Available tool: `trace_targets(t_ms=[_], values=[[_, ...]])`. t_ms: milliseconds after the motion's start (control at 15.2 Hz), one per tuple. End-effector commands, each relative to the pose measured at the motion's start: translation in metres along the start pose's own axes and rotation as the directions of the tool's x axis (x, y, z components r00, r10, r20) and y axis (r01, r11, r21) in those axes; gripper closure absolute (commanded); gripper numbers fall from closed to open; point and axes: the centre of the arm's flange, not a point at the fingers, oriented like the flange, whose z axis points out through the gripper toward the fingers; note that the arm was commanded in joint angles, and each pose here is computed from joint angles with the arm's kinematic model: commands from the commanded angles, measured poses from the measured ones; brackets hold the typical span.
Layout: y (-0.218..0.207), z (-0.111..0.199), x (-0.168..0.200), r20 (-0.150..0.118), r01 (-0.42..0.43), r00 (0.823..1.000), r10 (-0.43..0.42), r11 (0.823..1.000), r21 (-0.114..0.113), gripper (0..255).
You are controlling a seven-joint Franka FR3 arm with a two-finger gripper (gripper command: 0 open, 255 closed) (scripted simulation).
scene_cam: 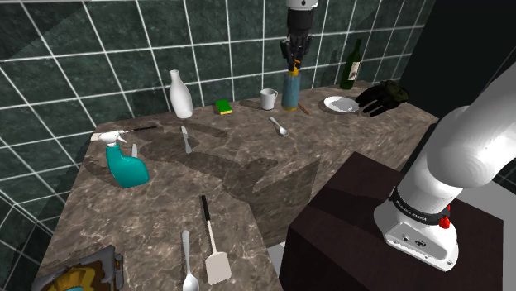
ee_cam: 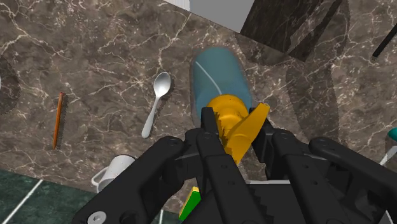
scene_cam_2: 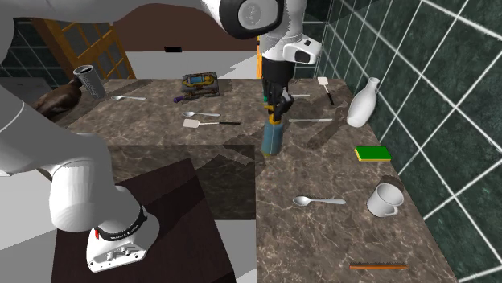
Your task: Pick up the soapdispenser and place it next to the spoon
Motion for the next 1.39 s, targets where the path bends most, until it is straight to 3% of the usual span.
trace_targets(t_ms=[0,1320], values=[[-0.026,0.005,-0.002,0.000,-0.001,1.000,0.001,1.000,0.000,255],[-0.283,0.066,-0.012,0.000,-0.001,1.000,0.001,1.000,0.000,255]])
